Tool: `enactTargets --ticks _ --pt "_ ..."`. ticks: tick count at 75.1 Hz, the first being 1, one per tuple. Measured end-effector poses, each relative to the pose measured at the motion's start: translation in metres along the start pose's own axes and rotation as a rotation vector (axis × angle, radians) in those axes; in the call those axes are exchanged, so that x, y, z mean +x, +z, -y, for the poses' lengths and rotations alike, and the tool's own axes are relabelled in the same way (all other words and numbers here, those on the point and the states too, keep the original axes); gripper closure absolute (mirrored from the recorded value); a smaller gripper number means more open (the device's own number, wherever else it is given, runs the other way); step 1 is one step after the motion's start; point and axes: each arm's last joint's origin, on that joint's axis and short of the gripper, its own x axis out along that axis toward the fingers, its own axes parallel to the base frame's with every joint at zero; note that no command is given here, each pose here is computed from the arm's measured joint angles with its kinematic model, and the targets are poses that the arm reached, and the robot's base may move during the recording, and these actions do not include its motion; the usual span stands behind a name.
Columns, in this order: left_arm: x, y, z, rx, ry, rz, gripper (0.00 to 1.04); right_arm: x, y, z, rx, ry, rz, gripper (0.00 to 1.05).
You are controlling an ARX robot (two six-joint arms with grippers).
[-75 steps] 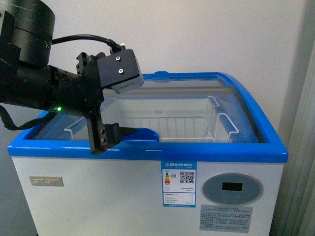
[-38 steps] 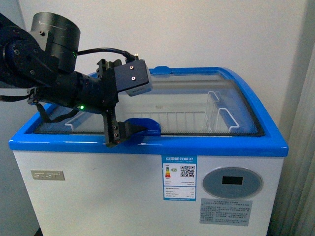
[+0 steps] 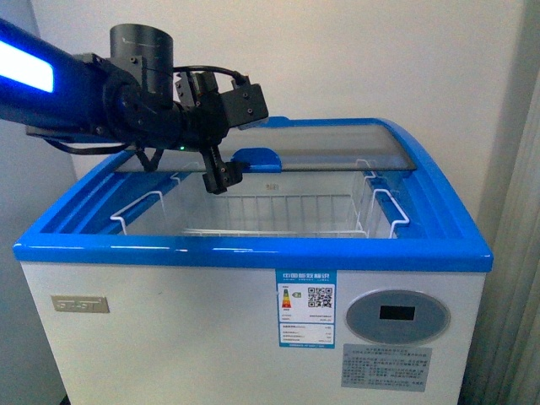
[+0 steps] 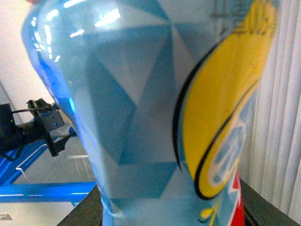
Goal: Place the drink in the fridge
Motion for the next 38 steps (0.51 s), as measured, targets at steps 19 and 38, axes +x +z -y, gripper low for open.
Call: enactTargets --ticks 19,38 --pt "0.0 0.009 -0.014 -0.346 0.231 -0.096 0.08 0.0 0.0 0.0 0.0 0.001 0.0 0.63" --pt "-0.096 0.013 -0.051 -0.841 0.226 -0.102 0.08 0.0 0.0 0.0 0.0 0.002 0.0 0.63"
